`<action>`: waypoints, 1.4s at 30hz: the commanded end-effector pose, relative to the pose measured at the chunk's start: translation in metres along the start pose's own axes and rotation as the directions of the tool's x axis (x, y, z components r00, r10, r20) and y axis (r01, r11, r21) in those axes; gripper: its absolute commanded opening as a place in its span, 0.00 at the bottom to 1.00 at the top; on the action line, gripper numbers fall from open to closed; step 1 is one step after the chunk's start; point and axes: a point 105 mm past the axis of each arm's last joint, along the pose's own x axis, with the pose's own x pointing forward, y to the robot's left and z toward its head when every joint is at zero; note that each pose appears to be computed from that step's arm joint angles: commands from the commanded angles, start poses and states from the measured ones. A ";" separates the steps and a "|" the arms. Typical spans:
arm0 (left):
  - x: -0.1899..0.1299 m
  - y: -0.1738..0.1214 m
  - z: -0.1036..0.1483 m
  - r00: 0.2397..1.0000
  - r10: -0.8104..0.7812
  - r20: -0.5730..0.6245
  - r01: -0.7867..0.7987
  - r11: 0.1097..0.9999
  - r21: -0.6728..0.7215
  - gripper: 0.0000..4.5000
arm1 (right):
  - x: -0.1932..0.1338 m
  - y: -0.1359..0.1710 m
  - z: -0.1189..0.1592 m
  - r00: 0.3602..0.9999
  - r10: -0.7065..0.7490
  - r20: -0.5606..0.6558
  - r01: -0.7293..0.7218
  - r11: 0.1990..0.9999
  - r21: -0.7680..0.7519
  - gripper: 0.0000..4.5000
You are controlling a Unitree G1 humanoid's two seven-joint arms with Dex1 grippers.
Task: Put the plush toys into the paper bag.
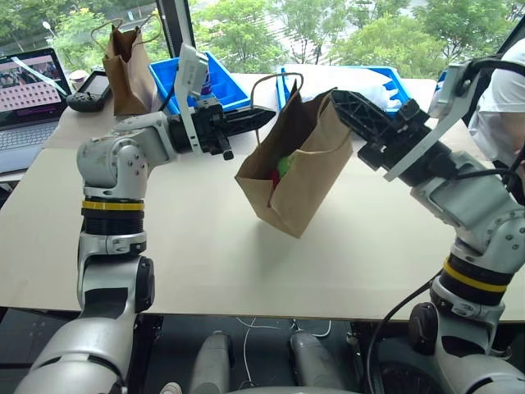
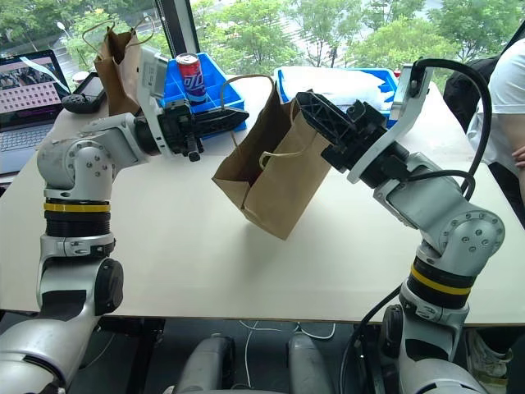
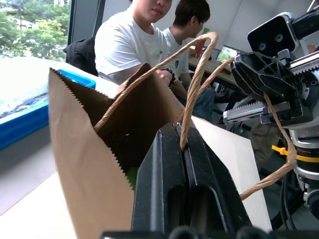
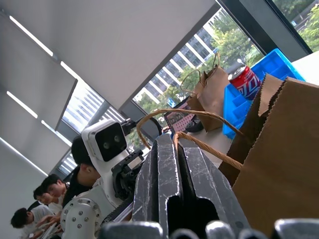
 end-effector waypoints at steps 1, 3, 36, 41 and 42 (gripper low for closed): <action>-0.010 0.007 0.020 0.999 0.034 0.031 -0.036 0.996 0.082 0.00 | 0.001 0.010 -0.003 0.999 0.034 0.011 -0.034 0.999 0.028 0.01; -0.011 0.008 0.021 0.999 0.030 0.022 -0.032 0.995 0.097 0.00 | 0.001 0.012 -0.008 0.999 0.032 0.007 -0.032 0.999 0.044 0.01; -0.099 0.034 0.046 1.000 -0.001 0.029 -0.002 0.992 0.125 0.99 | -0.098 -0.022 0.019 0.968 -0.238 -0.075 0.221 0.957 -0.187 1.00; -0.127 0.017 -0.008 0.988 -0.110 -0.112 0.118 0.990 0.076 0.99 | -0.115 -0.022 -0.021 0.902 -0.311 -0.299 0.188 0.907 -0.377 1.00; -0.130 0.018 -0.012 0.990 -0.096 -0.099 0.103 0.993 0.065 1.00 | -0.117 -0.029 -0.033 0.870 -0.351 -0.348 0.183 0.883 -0.432 0.94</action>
